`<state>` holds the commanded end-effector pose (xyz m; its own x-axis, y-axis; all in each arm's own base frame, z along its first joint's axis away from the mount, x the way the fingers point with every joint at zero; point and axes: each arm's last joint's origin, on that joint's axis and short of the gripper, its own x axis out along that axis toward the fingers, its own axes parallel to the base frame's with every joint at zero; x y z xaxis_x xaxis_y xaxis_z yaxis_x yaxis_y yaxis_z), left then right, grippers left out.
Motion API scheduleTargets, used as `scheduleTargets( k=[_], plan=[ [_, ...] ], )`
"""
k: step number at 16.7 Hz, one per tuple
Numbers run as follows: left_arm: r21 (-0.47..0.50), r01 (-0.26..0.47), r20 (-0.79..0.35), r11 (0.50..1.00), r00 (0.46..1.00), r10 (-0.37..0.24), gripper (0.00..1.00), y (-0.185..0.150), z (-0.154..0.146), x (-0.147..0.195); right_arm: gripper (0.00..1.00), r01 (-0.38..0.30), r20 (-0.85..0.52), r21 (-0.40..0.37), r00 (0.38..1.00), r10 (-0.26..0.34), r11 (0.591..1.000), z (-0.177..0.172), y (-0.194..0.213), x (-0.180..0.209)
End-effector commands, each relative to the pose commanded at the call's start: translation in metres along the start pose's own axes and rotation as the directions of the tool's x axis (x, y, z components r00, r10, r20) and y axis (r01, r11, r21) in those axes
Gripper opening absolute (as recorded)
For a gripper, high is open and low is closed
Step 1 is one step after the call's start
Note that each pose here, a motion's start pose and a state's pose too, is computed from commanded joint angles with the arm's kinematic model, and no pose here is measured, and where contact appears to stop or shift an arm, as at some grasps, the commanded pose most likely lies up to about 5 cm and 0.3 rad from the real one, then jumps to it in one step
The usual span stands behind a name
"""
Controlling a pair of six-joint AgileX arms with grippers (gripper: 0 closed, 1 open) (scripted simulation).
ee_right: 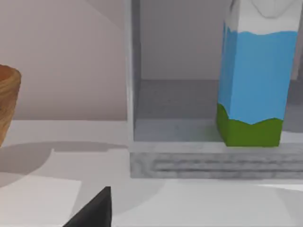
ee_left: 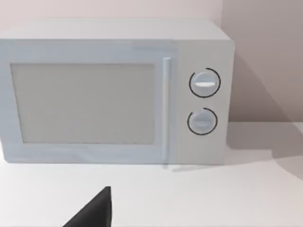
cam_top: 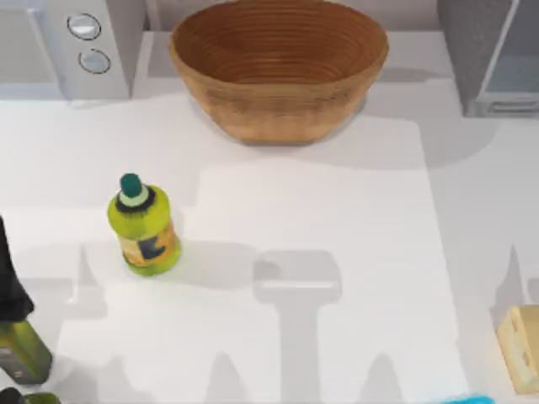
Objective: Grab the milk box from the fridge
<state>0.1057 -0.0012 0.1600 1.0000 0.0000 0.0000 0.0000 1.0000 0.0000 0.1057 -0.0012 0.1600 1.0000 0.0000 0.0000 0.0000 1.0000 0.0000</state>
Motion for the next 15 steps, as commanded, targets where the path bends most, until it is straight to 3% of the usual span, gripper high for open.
scheduleTargets(
  k=[7, 15],
  plan=[
    [0.0, 0.0, 0.0, 1.0, 1.0, 0.0, 1.0, 0.0, 0.0, 0.0, 1.0, -0.002, 0.022, -0.009, 1.0, 0.002, 1.0, 0.01, -0.004, 0.009],
    [0.0, 0.0, 0.0, 1.0, 1.0, 0.0, 1.0, 0.0, 0.0, 0.0, 1.0, 0.002, -0.003, -0.014, 1.0, -0.002, 1.0, 0.01, -0.035, 0.059]
  ],
)
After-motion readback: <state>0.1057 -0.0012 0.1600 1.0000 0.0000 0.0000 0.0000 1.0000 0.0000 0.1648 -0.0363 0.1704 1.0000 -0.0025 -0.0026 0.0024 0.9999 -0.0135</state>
